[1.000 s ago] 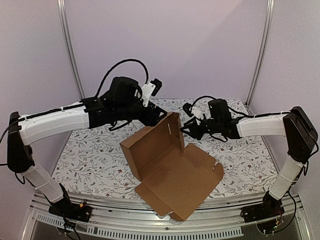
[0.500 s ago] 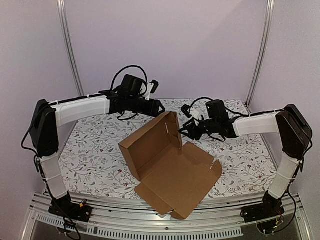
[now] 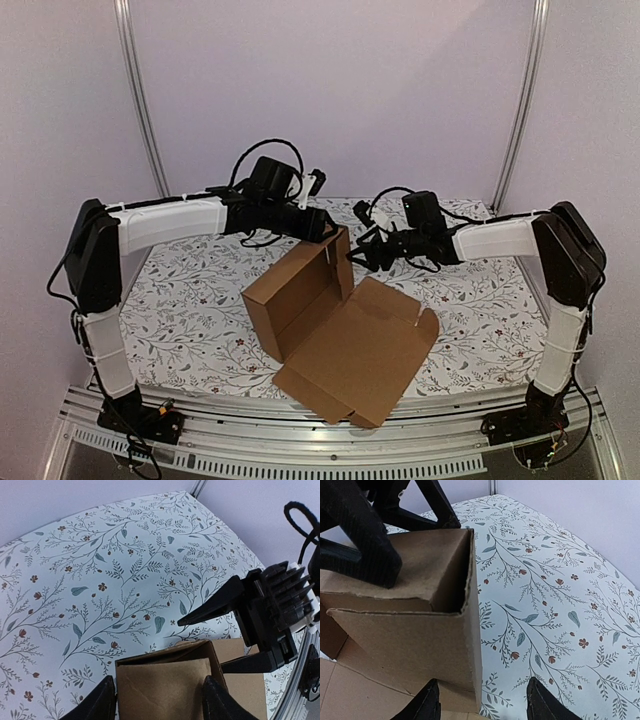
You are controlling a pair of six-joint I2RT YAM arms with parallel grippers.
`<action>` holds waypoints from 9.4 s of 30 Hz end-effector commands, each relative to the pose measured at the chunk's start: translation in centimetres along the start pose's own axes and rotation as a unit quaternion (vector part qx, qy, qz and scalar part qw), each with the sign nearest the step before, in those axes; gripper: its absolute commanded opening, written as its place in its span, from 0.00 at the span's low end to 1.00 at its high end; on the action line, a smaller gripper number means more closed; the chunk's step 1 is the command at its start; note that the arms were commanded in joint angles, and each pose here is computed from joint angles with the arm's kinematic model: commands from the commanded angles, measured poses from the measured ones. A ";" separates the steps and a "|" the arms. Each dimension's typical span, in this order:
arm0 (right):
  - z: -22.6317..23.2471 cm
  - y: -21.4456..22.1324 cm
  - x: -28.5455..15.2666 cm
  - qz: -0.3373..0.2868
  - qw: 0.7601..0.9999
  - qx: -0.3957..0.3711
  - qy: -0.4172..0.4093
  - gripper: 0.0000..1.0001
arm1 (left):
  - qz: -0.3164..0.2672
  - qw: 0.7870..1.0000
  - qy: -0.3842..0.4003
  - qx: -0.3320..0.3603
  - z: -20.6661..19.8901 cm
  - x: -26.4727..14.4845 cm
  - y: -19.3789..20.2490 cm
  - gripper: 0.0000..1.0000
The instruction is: Fold the paper box
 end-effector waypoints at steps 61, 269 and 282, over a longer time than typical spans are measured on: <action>-0.1 1.0 -1.7 0.107 0.993 0.043 0.015 0.17 | -0.095 0.991 -0.071 -0.061 6.1 -4.7 3.8 0.63; 12.3 5.2 -9.3 0.263 0.947 -0.073 -0.170 0.57 | -0.001 0.982 -0.042 -0.186 0.9 4.3 4.0 0.55; 10.3 5.0 -16.2 0.294 0.943 -0.030 -0.153 0.62 | -0.021 0.987 -0.020 -0.159 0.9 3.0 2.5 0.56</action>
Point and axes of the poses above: each gripper's point midway between its finger pads, its own x axis out along the fingers, its own z axis along the line the jaws close on, y = z × x, the point moved 7 cm from there along -x, back along the fingers, and after that the axes turned 6 degrees about x, right-handed, at the moved point
